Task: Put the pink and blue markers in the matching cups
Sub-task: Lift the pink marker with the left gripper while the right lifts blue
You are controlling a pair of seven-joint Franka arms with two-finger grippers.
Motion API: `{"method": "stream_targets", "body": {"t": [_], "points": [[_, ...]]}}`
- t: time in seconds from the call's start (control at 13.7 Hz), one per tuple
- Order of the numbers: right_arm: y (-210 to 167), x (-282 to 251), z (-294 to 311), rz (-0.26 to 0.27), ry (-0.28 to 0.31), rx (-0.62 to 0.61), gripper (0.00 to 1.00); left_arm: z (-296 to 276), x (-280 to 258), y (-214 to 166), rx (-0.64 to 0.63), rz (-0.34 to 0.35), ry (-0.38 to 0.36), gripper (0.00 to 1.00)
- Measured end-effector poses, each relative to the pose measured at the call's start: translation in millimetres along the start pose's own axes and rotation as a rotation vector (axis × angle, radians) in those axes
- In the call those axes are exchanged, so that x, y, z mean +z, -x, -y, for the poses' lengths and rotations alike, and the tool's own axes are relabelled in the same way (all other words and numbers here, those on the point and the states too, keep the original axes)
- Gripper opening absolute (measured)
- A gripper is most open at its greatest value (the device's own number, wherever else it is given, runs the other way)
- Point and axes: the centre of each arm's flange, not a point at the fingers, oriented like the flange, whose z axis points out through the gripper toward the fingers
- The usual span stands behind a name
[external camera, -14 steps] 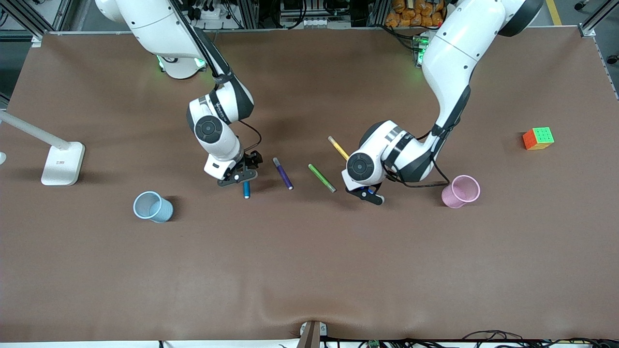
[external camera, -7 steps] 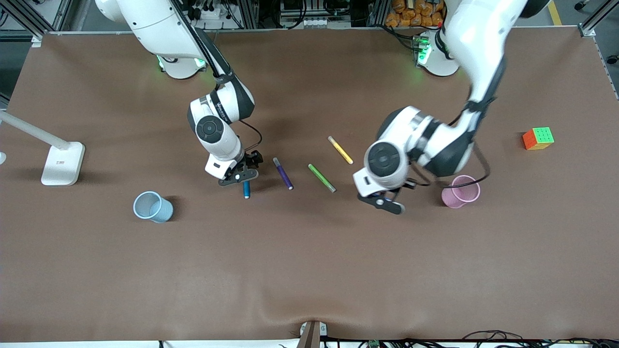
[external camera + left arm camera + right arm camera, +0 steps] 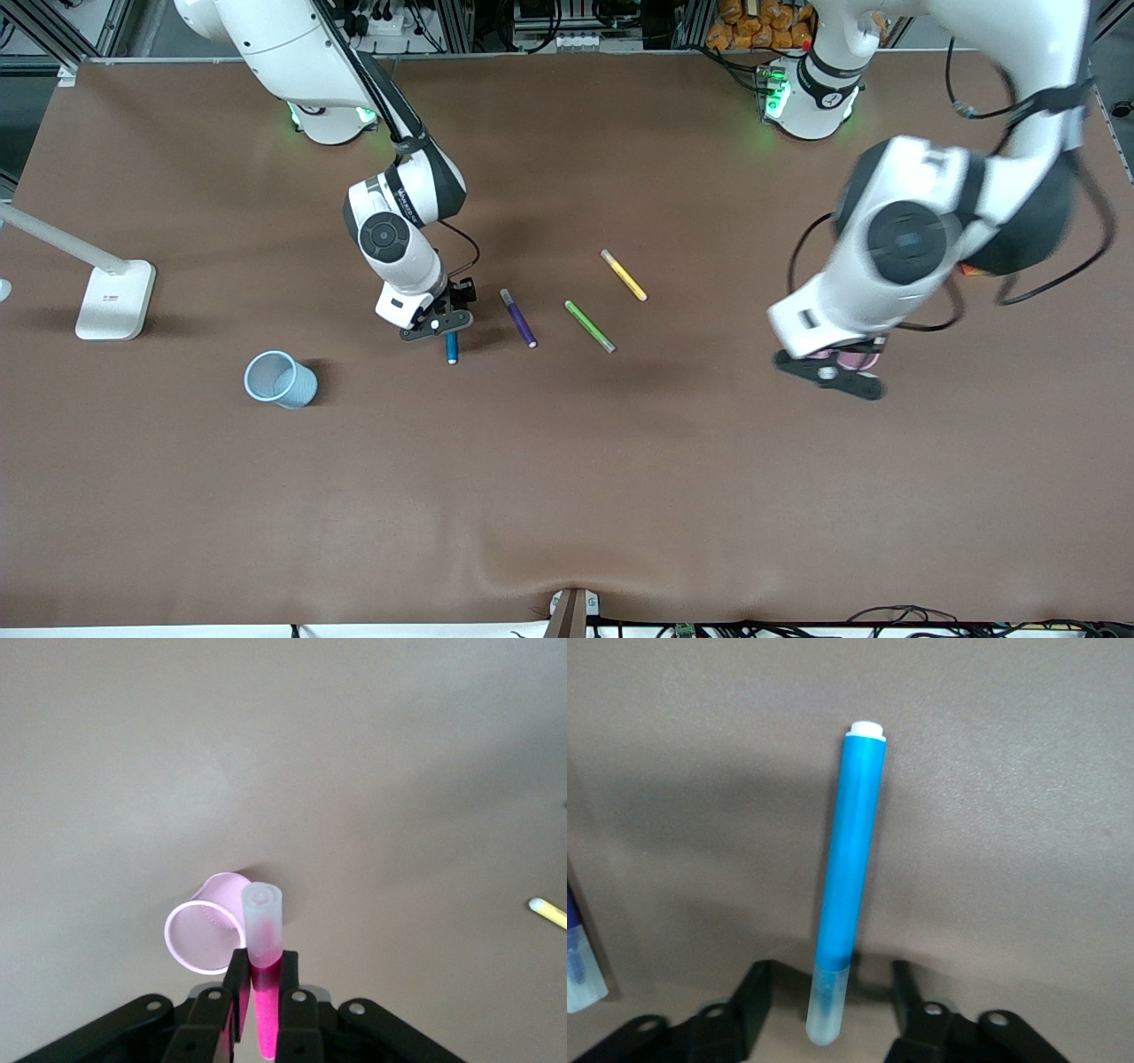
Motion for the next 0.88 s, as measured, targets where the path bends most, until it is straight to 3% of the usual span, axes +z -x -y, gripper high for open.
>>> {"method": "stream_targets", "body": {"t": [0.29,0.51,0.88], "points": [[-0.1,-0.3,-0.3,-0.001,0.0,0.0,0.48,74.0,-42.9,42.3,0.03,-0.054,0.041,0.17],[-0.4,-3.5,1.9,-0.006,-0.001,-0.003,0.19,100.7,-49.0,70.2,0.062,-0.078,0.055,0.17],[-0.4,-3.5,1.9,-0.006,-0.001,-0.004,0.17,119.1,-24.9,95.9,0.145,-0.183,0.099,0.17]]}}
